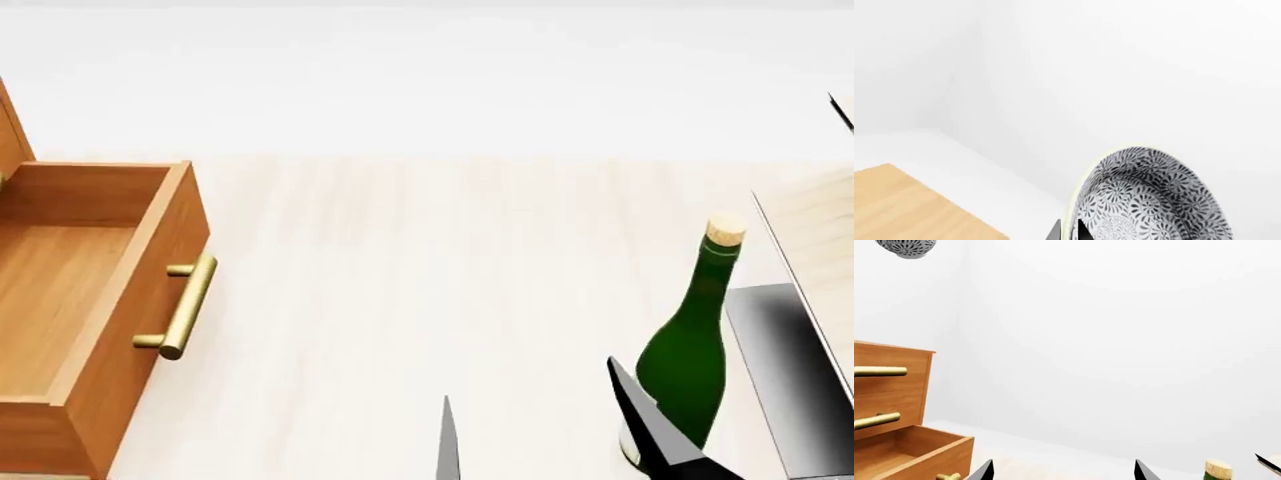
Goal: Put the bowl on top of the cabinet.
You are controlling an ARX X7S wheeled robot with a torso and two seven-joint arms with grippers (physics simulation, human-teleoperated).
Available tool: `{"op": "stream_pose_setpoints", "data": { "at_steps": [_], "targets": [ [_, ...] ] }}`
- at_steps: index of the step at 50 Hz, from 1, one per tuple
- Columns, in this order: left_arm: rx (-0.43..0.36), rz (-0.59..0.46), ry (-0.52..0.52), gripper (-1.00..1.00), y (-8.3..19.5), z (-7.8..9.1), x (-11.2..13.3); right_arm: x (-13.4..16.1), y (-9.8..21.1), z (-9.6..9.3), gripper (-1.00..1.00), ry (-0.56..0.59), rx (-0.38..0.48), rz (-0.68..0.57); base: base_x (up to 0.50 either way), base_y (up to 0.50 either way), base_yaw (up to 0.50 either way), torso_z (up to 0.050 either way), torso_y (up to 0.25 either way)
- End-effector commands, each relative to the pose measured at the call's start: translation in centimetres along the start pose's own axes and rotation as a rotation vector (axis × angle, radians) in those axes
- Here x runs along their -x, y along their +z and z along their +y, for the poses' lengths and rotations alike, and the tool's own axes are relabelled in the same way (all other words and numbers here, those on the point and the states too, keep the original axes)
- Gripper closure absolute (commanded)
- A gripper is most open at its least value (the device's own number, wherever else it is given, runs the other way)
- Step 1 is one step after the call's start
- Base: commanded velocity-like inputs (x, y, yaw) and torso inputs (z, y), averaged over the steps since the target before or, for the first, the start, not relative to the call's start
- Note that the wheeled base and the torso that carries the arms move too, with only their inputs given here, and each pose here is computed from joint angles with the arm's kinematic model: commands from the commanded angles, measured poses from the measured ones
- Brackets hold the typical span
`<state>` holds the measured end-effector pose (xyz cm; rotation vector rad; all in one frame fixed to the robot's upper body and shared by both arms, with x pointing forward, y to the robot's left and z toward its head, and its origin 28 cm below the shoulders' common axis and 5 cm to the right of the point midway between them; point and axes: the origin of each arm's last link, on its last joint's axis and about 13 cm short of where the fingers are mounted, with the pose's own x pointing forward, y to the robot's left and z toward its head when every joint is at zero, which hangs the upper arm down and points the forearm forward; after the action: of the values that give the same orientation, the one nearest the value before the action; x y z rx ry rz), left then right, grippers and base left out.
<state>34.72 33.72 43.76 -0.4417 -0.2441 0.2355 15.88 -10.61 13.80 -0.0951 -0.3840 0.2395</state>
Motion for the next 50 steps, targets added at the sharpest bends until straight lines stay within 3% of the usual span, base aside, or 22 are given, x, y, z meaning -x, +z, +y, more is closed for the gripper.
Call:
{"op": "stream_pose_setpoints", "data": {
  "at_steps": [1,13,23,29,32,44,50],
  "targets": [
    [0.051,-0.036,0.107,1.00,0.6,2.6,-0.4,0.0,0.0,0.0,-1.00,-0.002,0.005,0.003,0.00,0.00,0.00,-0.015,0.229],
    [0.115,-0.052,0.243,1.00,0.9,4.6,-0.6,0.0,-0.2,0.0,-1.00,-0.002,0.005,0.006,0.00,0.00,0.00,0.000,0.000],
    [0.212,-0.032,0.265,1.00,1.2,5.3,-0.5,0.0,-0.2,0.0,-1.00,-0.001,0.007,0.011,0.00,0.00,0.00,0.000,0.000],
    [0.223,-0.038,0.340,1.00,1.3,6.0,-0.4,0.0,-0.2,0.0,-1.00,0.001,0.008,0.011,0.00,0.00,0.00,0.000,0.000],
    [0.197,-0.014,0.440,1.00,1.3,6.4,-0.6,0.0,-0.1,0.0,-1.00,0.003,0.009,0.011,0.00,0.00,0.00,0.000,0.000],
    [0.293,0.001,0.512,1.00,1.8,7.8,-0.5,-0.1,0.0,0.0,-1.00,0.007,0.011,0.010,0.00,0.00,0.00,0.000,0.000],
    [0.278,-0.002,0.524,1.00,1.8,8.0,-0.5,-0.1,-0.1,0.0,-1.00,0.010,0.009,0.012,0.00,0.00,0.00,0.000,0.000]
  ]
}}
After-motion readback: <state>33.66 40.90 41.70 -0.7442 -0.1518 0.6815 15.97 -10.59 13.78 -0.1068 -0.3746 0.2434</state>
